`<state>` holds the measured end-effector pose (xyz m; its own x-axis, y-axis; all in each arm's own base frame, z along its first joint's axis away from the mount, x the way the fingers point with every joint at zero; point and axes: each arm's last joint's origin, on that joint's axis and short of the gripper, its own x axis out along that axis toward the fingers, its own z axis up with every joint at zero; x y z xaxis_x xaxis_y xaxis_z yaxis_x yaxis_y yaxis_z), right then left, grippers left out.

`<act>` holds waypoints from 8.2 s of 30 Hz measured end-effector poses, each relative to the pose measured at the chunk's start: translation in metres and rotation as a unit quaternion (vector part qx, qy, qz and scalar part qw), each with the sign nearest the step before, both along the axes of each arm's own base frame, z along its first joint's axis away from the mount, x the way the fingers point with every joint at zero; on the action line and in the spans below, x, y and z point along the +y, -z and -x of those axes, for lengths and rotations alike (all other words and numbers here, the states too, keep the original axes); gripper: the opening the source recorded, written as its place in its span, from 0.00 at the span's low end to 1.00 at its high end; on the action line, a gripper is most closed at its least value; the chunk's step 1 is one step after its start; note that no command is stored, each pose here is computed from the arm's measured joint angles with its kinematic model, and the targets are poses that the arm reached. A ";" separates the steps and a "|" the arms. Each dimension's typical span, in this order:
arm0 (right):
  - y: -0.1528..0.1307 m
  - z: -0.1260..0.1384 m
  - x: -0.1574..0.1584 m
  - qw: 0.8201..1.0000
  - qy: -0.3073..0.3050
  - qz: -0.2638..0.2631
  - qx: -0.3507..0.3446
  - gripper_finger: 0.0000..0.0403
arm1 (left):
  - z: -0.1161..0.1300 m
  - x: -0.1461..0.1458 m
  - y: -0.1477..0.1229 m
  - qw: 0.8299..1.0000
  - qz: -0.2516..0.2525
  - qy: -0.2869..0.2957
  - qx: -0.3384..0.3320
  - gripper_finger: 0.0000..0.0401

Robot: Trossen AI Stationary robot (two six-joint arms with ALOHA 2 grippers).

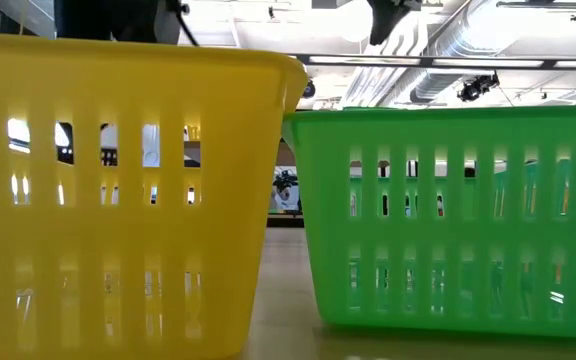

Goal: Stack baskets on shelf by color
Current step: Stack the top black bin on the black bin on the shelf, then stack the top yellow bin on the yellow bin on the shelf

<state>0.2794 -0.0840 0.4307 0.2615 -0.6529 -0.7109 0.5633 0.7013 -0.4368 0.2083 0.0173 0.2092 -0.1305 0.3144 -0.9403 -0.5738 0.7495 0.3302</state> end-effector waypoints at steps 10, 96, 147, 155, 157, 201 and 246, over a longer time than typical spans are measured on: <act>0.002 0.002 0.001 0.999 0.038 -0.029 -0.025 0.29 | -0.008 -0.015 -0.048 0.999 -0.022 0.027 -0.009 0.00; 0.005 0.025 -0.035 0.956 0.269 -0.033 -0.107 0.29 | -0.122 0.124 -0.147 0.927 -0.096 0.184 -0.314 0.00; 0.006 0.024 -0.034 0.956 0.266 -0.049 -0.110 0.29 | -0.125 0.136 -0.134 0.929 -0.112 0.247 -0.251 0.17; 0.007 0.023 -0.033 0.960 0.250 -0.073 -0.104 0.29 | -0.124 0.136 -0.136 0.930 -0.112 0.228 -0.265 0.22; 0.007 0.022 -0.031 0.962 0.235 -0.094 -0.100 0.29 | -0.122 0.134 -0.140 0.929 -0.114 0.227 -0.270 0.22; 0.122 0.004 0.173 0.935 0.206 -0.290 0.003 0.29 | -0.037 0.029 -0.150 0.908 0.024 0.268 -0.321 0.20; 0.274 0.071 0.155 0.839 0.517 -0.169 -0.003 0.29 | -0.037 0.025 -0.149 0.906 0.026 0.276 -0.319 0.20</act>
